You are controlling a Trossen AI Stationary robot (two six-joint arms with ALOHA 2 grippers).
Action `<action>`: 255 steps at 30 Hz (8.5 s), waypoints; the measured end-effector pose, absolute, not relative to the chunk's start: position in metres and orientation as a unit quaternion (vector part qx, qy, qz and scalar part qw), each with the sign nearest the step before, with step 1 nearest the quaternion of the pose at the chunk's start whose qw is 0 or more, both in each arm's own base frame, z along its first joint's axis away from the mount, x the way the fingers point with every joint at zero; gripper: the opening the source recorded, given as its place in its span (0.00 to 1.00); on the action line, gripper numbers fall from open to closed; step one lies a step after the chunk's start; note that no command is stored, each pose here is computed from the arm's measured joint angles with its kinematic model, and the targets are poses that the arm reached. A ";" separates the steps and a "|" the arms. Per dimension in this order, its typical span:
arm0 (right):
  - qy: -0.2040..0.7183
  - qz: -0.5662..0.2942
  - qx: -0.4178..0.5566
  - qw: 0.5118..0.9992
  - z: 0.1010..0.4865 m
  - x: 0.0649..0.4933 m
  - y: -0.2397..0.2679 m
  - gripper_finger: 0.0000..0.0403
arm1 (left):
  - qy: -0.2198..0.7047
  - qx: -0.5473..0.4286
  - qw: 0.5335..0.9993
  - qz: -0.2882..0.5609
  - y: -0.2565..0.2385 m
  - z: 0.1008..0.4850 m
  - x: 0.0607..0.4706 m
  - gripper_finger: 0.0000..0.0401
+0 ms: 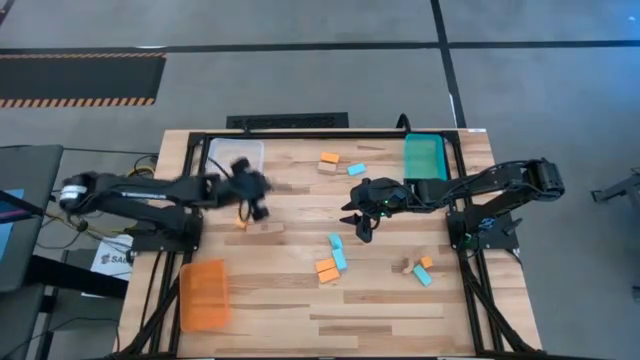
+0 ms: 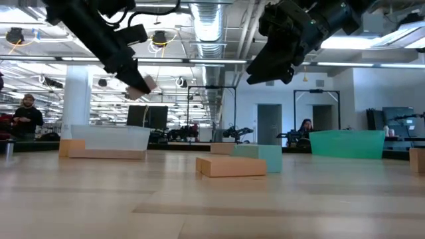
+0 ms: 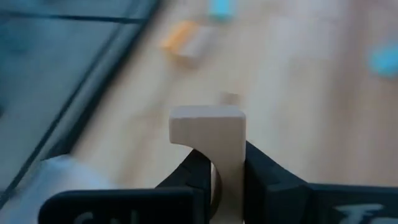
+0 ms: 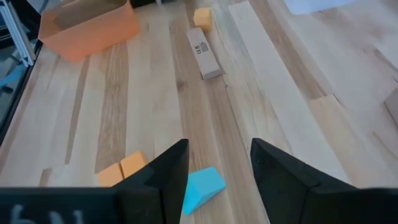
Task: Sort & place blocks by color
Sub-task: Put the brown block into the transparent bin, then put the light blue block into the orange bin
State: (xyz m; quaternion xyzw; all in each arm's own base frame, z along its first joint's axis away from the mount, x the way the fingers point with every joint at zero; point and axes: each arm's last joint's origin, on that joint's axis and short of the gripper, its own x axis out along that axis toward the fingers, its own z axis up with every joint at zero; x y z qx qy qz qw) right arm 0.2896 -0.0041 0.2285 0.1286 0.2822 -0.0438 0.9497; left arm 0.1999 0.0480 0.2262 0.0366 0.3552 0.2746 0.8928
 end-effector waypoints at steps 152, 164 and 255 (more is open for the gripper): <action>0.516 -0.284 0.366 0.721 0.183 0.385 0.097 0.29 | 0.310 -0.031 0.925 -0.216 0.056 0.268 0.226 0.35; 0.390 -0.202 0.126 0.889 0.288 0.359 0.068 0.31 | 0.301 -0.405 0.856 -0.109 0.081 0.242 0.275 0.35; 0.431 -0.136 -0.001 0.892 0.302 0.352 0.033 0.50 | 0.235 -0.505 0.824 -0.099 0.089 0.216 0.321 0.26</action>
